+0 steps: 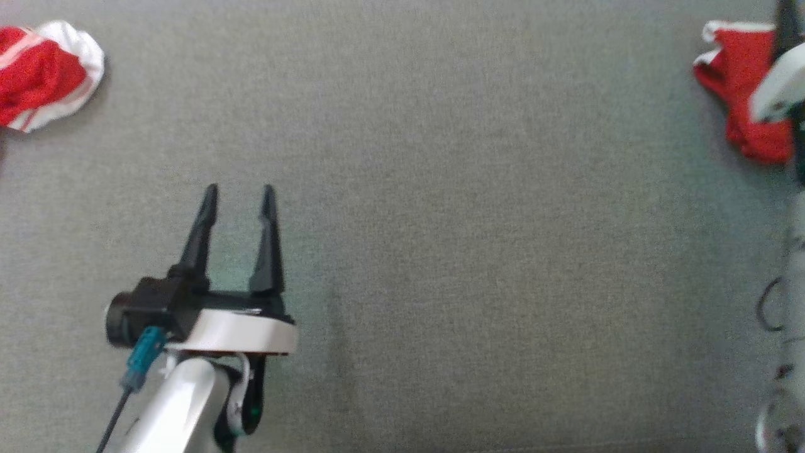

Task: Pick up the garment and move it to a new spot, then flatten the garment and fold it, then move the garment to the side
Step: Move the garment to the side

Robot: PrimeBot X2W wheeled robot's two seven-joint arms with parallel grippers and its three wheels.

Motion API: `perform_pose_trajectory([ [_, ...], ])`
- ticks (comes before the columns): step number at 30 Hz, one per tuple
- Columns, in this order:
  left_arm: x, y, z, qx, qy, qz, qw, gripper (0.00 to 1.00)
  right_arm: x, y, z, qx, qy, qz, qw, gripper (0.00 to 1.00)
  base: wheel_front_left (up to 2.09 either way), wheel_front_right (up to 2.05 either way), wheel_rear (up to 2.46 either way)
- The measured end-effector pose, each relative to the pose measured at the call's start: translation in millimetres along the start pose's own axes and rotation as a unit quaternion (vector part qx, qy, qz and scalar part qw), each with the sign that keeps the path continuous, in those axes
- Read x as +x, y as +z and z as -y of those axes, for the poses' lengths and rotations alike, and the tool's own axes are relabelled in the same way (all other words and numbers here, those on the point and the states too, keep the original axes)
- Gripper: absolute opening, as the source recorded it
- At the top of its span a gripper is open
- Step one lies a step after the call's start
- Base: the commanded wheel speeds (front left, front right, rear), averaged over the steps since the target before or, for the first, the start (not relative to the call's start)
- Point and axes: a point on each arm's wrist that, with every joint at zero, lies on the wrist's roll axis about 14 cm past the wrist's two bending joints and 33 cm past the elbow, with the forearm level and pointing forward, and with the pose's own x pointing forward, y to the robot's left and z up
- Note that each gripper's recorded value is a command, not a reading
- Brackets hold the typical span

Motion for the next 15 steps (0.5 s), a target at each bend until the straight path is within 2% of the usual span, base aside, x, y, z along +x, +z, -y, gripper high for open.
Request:
perform_pose_trajectory([
  [7,-30,12,-25,-0.002,0.050,0.013,0.999,1.00,-42,11,-65,0.022,0.079,0.049,0.995,1.00,0.00,0.00,0.00],
  [15,-71,1,-44,-0.006,0.095,-0.004,0.995,1.00,-97,-3,-108,0.040,0.129,0.082,0.987,1.00,0.00,0.00,0.00],
])
